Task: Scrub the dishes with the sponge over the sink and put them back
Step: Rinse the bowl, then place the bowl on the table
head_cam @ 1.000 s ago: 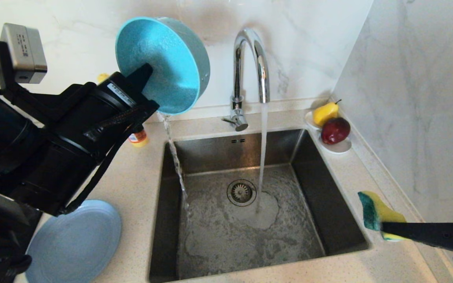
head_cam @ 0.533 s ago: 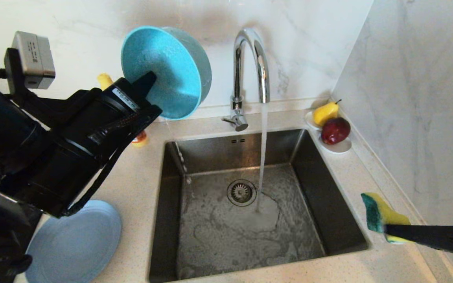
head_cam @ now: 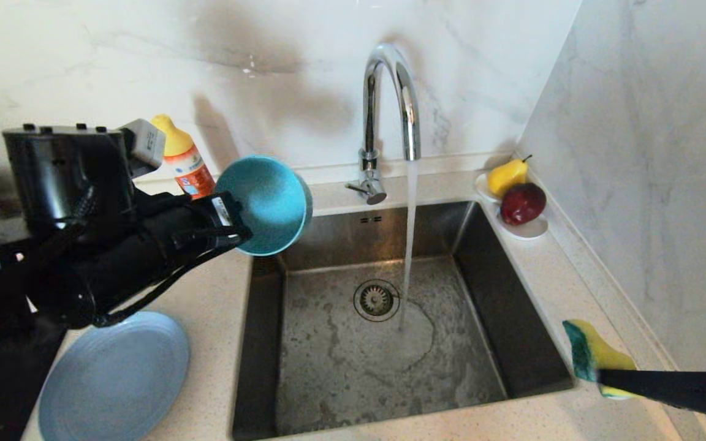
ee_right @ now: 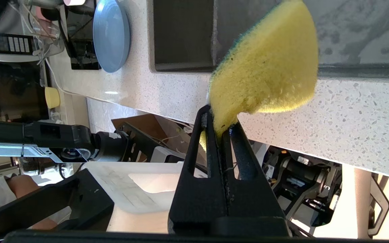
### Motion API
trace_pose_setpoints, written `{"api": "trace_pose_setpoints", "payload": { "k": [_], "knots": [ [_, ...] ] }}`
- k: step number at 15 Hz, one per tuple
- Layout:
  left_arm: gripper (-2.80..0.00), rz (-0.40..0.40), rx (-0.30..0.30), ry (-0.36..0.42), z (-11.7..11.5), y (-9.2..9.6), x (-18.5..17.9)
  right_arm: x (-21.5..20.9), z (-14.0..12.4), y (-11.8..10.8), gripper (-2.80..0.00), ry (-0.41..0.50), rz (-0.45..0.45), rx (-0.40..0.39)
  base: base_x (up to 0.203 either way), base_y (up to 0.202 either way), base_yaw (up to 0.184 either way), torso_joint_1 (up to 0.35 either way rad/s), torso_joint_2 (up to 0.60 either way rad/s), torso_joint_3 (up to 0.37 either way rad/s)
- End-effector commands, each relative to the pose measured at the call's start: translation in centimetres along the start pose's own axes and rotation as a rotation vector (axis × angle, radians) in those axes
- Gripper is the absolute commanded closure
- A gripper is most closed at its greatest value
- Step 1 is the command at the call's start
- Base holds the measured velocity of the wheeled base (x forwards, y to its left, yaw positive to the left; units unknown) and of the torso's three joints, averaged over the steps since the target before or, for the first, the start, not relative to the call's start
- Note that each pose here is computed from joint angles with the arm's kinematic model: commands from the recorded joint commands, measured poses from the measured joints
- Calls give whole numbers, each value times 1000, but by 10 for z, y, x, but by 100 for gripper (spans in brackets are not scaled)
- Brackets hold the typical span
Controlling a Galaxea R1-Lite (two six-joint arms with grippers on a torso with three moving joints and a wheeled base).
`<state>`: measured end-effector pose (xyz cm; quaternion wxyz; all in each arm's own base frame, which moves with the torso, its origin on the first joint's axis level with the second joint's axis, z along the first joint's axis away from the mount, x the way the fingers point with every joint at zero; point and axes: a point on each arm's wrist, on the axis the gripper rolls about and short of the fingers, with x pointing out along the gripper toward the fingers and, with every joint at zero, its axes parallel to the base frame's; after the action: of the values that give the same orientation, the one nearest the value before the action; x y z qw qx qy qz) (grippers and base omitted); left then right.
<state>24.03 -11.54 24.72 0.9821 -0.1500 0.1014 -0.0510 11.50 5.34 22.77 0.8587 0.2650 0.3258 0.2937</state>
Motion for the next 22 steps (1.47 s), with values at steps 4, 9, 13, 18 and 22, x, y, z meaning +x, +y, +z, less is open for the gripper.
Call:
{"api": "trace_pose_setpoints", "payload": {
  "k": [4,9,13,18,22],
  "knots": [
    [0,447,-185,384,43,66,-23,1,-4,-5,0,10,-19,9,0,0,0,0,0,0],
    [0,727,-390,344,58,133,-37,5,-4,-13,0,-6,-37,19,0,0,0,0,0,0],
    [0,896,-588,375,57,193,-57,17,2,-16,0,-11,-33,21,0,0,0,0,0,0],
    [0,1026,-746,395,46,247,-71,35,12,-22,0,18,-12,35,0,0,0,0,0,0],
    [0,1080,-804,410,22,285,-80,41,15,-29,0,7,-30,49,0,0,0,0,0,0]
  ]
}}
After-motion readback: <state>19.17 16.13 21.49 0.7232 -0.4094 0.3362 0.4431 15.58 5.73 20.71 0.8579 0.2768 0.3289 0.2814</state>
